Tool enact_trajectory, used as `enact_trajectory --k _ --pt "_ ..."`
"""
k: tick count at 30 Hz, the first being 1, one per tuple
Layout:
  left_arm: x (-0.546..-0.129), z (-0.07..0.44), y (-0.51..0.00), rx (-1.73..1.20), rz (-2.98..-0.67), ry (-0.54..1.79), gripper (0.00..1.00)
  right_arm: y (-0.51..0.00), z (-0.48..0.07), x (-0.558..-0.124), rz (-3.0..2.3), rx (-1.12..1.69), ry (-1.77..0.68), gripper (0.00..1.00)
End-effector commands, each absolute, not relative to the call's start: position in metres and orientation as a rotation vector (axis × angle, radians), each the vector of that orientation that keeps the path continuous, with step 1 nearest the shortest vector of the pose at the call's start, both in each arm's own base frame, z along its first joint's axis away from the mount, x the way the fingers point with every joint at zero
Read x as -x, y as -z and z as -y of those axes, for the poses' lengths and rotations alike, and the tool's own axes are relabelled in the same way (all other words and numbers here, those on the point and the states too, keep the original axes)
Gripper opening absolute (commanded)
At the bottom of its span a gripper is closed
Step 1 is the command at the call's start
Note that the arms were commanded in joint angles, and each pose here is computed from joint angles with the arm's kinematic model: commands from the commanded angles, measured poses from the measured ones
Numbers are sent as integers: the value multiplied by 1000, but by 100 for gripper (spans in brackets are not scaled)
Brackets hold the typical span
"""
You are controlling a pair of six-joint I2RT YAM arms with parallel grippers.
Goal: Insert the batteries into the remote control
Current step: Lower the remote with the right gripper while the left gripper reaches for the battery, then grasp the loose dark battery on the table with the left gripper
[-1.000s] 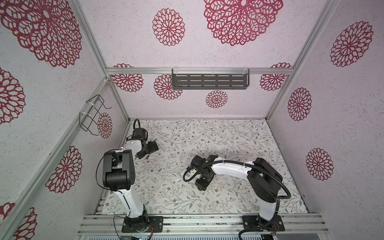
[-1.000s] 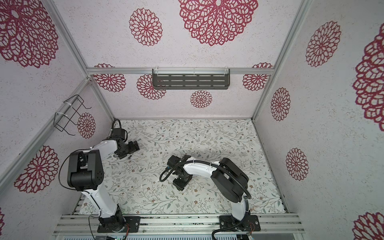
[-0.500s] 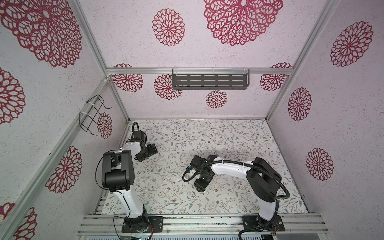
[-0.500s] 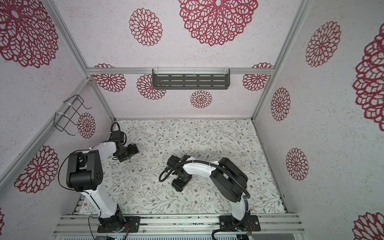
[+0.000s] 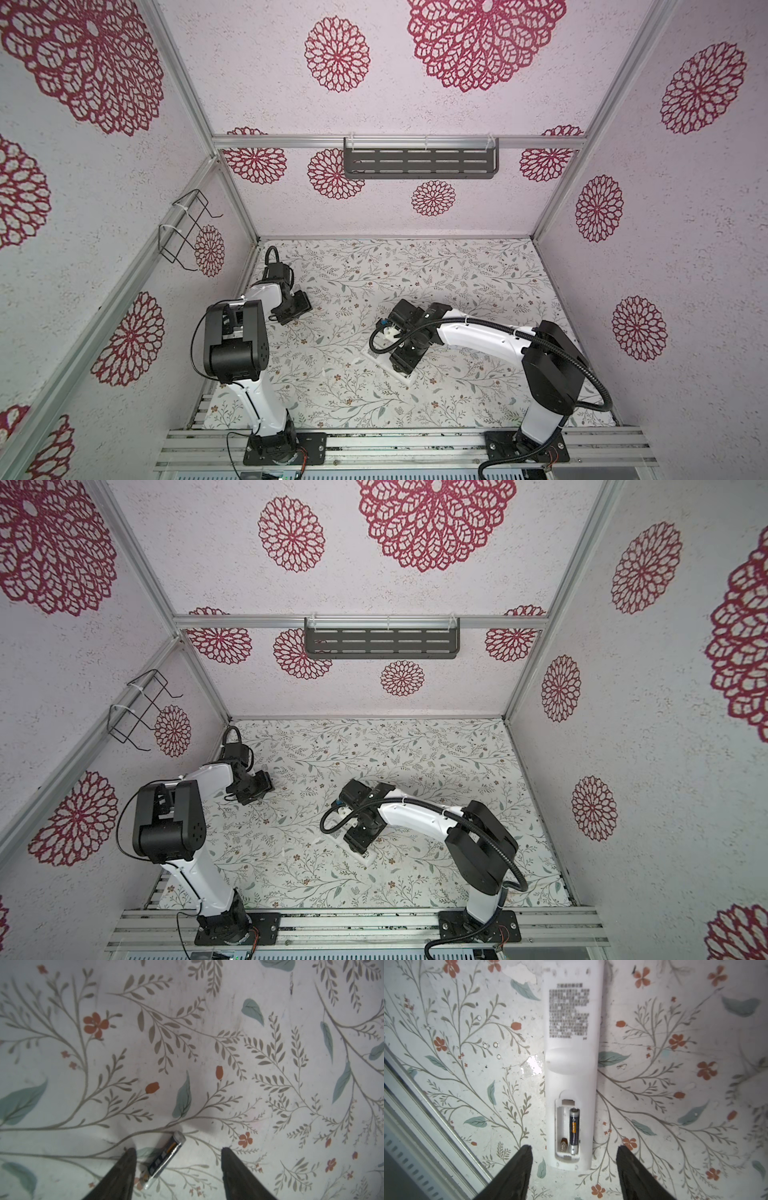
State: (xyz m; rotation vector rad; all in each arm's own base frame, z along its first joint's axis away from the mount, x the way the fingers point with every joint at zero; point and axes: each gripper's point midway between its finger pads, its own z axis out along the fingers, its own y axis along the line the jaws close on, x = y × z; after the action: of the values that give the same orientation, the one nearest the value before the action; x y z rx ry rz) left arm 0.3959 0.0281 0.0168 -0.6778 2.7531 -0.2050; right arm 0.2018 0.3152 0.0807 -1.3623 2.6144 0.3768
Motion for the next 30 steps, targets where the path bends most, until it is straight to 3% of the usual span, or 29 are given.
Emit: enact_trajectory --k 1,7,22,30 --pt "-382 -25 -12 670 -2808 192 56 -98 -303 -210 -2585 1322 -343 68" --pt "-379 -22 -12 644 -2834 171 46 -109 -294 -216 -2570 1271 -343 69" --pt "-369 18 -13 489 -2890 282 37 -112 -285 -224 -2574 1229 -331 69" --pt "-373 3 -10 538 -2889 133 37 -115 -286 -225 -2569 1209 -342 69"
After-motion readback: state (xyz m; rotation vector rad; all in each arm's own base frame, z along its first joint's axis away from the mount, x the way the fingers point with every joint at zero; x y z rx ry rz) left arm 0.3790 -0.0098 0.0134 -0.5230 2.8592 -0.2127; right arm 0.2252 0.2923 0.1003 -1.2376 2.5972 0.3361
